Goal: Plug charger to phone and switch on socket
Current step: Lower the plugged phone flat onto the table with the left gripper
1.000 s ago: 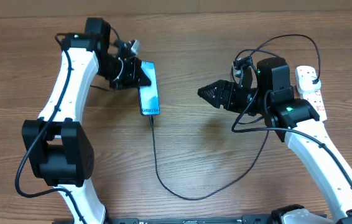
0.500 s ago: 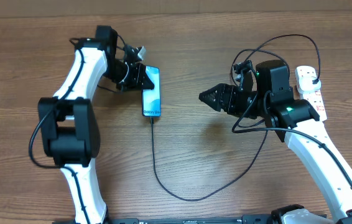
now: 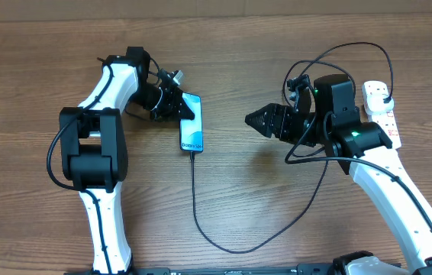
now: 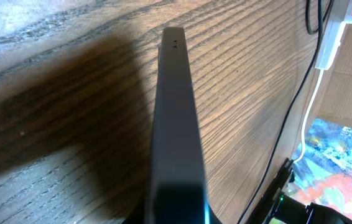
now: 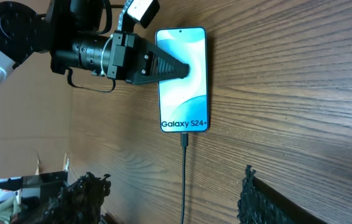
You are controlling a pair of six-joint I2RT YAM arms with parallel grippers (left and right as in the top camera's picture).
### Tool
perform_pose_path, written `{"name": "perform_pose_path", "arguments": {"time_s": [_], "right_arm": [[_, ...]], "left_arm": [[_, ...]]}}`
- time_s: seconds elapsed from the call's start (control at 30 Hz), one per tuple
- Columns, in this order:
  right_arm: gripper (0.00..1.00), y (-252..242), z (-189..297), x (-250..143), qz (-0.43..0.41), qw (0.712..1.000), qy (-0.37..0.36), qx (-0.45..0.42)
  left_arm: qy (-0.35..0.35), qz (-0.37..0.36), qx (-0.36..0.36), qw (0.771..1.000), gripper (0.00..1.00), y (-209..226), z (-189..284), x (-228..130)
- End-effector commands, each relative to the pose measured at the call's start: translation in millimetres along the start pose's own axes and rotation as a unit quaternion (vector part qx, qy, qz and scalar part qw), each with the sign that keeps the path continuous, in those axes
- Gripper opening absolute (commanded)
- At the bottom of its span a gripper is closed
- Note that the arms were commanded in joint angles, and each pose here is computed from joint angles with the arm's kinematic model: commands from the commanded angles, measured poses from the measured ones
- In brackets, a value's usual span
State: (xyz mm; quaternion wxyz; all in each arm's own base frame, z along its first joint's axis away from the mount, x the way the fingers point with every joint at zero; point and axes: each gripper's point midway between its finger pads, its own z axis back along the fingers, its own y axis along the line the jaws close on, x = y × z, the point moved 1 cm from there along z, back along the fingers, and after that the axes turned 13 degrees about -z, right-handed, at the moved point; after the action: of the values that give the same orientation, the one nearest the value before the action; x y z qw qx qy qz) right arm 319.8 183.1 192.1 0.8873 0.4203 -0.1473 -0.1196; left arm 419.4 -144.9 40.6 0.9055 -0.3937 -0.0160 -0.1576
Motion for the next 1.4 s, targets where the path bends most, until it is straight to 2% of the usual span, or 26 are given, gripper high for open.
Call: {"name": "perform_pose_path", "arguments": {"time_s": [0.0,0.23,0.53,0.7,1.17,1.3,1.37], "right_arm": [[0.72,6,4,9,0.009,1.0,-0.015,0.0],[0.72,5,4,9,0.009,1.0,-0.015,0.0],[0.72,3,4,7,0.006,1.0,-0.01,-0.005],[0.72,2,4,6,0.005,1.0,-0.009,-0.006],[0.72,1,4,6,0.004,1.0,-0.01,-0.009],[0.72,1,4,7,0.004,1.0,-0.011,-0.01],[0.72,0,4,7,0.007,1.0,-0.012,-0.011]], "left_arm": [[0.0,-0.015,0.006,1.0,0.06,0,-1,4],[0.012,-0.006,0.041,0.999,0.13,11,-1,0],[0.013,-0.006,0.042,0.999,0.25,12,-1,0],[0.013,-0.006,0.042,0.999,0.29,12,-1,0],[0.036,0.001,0.089,0.995,0.28,26,1,-10],[0.036,0.002,0.087,0.996,0.18,26,1,-10],[0.039,0.005,0.084,0.996,0.2,24,1,-11]]}}
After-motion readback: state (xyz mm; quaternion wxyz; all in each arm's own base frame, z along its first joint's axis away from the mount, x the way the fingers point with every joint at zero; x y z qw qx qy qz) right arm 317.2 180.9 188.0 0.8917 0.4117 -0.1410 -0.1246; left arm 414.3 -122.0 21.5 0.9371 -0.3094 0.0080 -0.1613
